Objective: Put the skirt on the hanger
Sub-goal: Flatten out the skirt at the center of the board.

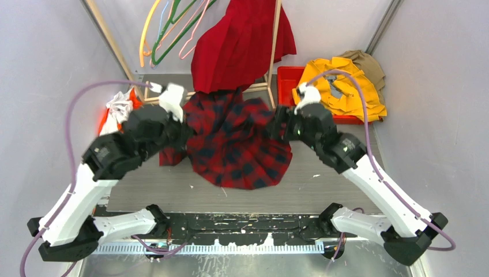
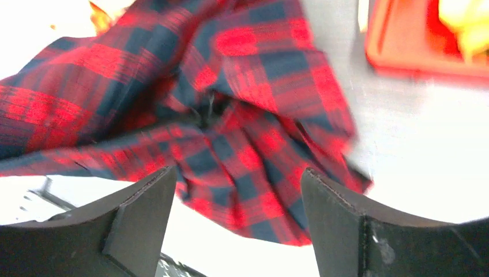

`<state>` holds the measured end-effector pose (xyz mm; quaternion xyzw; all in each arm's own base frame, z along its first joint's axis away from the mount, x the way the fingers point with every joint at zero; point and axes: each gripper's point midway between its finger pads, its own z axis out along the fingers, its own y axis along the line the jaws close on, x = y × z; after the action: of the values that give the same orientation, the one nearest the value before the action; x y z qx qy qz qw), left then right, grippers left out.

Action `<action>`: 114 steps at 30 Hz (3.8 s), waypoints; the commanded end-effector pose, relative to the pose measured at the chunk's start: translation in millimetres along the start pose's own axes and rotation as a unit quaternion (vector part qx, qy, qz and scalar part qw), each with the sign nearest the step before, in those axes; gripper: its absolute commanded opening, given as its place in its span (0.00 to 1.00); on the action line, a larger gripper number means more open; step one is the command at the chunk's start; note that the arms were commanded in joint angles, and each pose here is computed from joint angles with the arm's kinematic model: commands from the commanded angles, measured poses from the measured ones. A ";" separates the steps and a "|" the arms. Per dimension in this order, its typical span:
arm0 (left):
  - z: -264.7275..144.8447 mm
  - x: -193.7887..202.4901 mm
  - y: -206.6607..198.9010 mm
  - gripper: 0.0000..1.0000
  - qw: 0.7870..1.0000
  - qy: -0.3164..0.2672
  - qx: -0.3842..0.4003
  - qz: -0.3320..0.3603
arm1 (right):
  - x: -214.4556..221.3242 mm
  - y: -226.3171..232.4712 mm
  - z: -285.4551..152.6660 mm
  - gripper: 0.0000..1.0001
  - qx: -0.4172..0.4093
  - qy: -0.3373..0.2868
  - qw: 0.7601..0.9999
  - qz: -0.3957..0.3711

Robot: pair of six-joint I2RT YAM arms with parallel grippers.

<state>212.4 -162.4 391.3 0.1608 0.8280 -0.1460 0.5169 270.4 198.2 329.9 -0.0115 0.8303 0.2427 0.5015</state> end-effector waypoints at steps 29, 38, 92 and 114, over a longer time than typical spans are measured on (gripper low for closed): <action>31.8 185.7 -9.2 0.00 0.982 0.156 0.030 -0.107 | 174.4 25.4 129.5 0.66 -0.026 0.181 0.968 -0.174; 29.2 183.9 -7.2 0.00 0.983 0.150 0.029 -0.104 | 189.8 15.3 146.7 0.67 0.001 0.212 0.948 -0.238; -40.5 -13.9 34.3 0.00 0.996 -0.058 -0.055 -0.032 | -83.7 88.3 40.0 0.01 -0.011 -0.053 0.991 -0.120; -31.1 -48.7 72.7 0.00 0.979 -0.127 -0.159 0.012 | -105.8 77.7 97.0 0.01 -0.074 -0.087 0.993 -0.034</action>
<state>229.6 -94.7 440.9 0.1167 0.7821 -0.0230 0.6117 379.4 284.9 357.1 -0.0814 0.8221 0.2329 0.5131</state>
